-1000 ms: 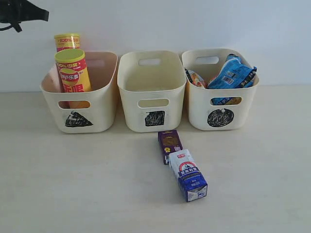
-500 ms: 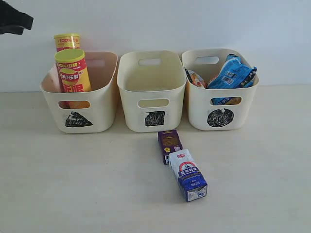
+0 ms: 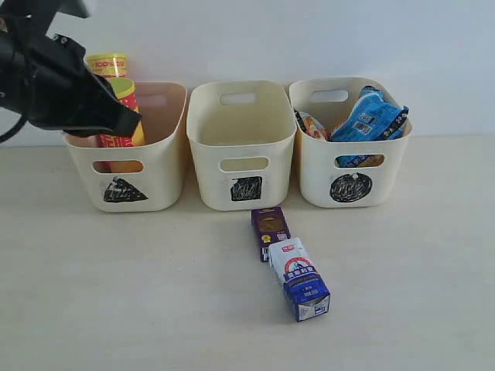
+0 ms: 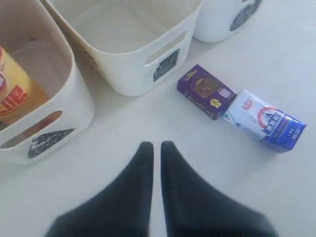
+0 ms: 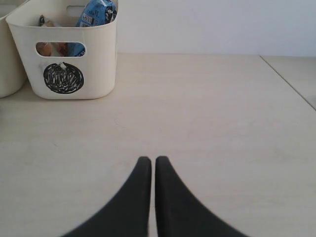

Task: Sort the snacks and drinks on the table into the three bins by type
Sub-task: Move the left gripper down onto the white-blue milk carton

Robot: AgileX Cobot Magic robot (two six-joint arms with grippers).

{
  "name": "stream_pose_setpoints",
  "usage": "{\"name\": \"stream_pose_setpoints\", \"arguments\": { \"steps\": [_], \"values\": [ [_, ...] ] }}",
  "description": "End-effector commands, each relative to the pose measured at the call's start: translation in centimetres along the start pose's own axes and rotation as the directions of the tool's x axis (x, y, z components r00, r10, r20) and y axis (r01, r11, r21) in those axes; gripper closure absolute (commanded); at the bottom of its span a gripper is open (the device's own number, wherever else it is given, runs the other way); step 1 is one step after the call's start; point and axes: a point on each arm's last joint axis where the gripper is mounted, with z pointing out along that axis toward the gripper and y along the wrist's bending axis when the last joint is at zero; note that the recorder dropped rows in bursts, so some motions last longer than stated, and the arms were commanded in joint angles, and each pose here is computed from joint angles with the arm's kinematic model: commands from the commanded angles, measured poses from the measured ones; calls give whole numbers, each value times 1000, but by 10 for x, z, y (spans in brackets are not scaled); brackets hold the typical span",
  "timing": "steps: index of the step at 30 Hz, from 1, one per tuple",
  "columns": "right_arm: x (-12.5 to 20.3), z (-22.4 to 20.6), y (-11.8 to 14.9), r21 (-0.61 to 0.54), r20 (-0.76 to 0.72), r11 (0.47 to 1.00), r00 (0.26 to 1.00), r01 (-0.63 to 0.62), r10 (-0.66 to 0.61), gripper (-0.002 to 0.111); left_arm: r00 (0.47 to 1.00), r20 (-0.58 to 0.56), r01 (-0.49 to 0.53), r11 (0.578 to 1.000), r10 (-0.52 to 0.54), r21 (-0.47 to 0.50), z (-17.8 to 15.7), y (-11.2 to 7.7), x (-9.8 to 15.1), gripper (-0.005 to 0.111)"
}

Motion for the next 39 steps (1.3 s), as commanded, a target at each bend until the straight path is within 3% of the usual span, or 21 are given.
{"name": "stream_pose_setpoints", "arguments": {
  "steps": [1, 6, 15, 25, 29, 35, 37, 39],
  "values": [
    [1, 0, 0, 2, 4, 1000, 1000, 0, 0, 108, 999, -28, -17, 999, 19, 48, 6, -33, 0, 103],
    [1, 0, 0, 2, 4, 1000, 1000, 0, 0, 108, 991, -112, -64, 995, 73, 83, 35, -62, 6, 103],
    [1, 0, 0, 2, 4, 1000, 1000, 0, 0, 108, 937, -341, -37, 991, 80, 131, 101, -107, 5, 103],
    [1, 0, 0, 2, 4, 1000, 1000, 0, 0, 108, 905, -424, 51, 995, -8, 91, 159, -121, 3, 102],
    [1, 0, 0, 2, 4, 1000, 1000, 0, 0, 108, 906, -424, 65, 994, -20, 91, 173, -123, 4, 82],
    [1, 0, 0, 2, 4, 1000, 1000, 0, 0, 108, 910, -408, 113, 991, -72, 77, 186, -125, 7, 13],
    [1, 0, 0, 2, 4, 1000, 1000, 0, 0, 108, 919, -385, 122, 989, -81, 83, 191, -126, 7, 2],
    [1, 0, 0, 2, 4, 1000, 1000, 0, 0, 108, 928, -356, 149, 986, -112, 79, 196, -126, 6, 1]
  ]
}}
